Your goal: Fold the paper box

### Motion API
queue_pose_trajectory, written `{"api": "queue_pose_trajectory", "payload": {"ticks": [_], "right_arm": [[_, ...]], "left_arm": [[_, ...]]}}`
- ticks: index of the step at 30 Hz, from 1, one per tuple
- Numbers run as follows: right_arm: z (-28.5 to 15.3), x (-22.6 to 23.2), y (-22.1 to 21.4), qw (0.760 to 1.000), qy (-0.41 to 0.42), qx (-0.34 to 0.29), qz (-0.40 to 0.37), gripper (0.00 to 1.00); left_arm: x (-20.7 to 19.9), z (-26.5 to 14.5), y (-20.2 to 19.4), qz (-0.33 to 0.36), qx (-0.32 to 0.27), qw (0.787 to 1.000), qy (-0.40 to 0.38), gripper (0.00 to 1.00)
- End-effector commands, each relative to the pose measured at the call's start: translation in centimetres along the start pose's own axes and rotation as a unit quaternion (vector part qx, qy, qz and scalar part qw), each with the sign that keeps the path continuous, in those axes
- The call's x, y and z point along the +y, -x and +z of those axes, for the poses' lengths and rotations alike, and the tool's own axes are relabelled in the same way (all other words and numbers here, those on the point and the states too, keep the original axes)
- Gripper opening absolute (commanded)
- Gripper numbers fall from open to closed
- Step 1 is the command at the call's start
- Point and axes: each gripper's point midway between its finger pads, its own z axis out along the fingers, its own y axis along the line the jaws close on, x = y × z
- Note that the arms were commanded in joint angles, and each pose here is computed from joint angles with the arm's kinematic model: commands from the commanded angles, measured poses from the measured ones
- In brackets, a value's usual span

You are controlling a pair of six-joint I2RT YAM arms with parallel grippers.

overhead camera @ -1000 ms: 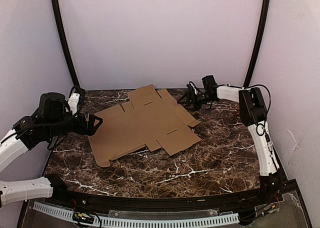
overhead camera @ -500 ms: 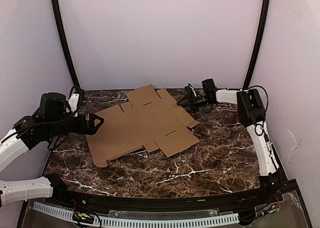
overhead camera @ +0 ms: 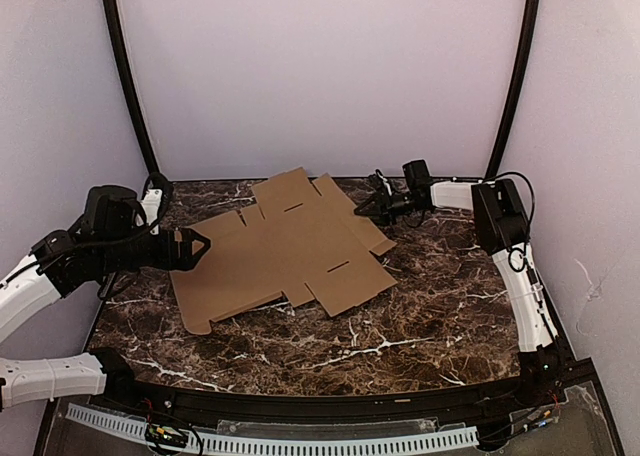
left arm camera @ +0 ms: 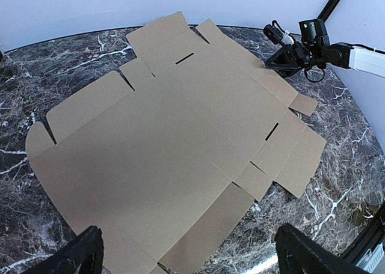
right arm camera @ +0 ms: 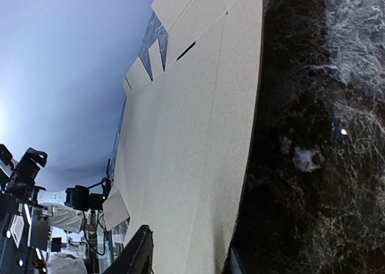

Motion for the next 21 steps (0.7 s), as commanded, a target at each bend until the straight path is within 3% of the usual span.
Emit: {"api": "queue_pose_trajectory", "payload": {"ticks": [1, 10, 21], "right_arm": [[0.7, -0.1, -0.8, 1.0, 0.005, 0.008, -0.005, 0.28], [-0.8, 3.4, 0.5, 0.999, -0.015, -0.005, -0.041, 0.01], [-4.7, 8.6, 0.0, 0.99, -0.094, -0.014, -0.108, 0.0]], "left_arm": [[0.3, -0.1, -1.3, 0.0, 0.018, 1.0, 0.003, 1.0], [0.3, -0.7, -1.1, 0.0, 0.012, 1.0, 0.001, 1.0], [-0.3, -2.0, -0.1, 0.005, -0.005, 1.0, -0.016, 1.0]]}}
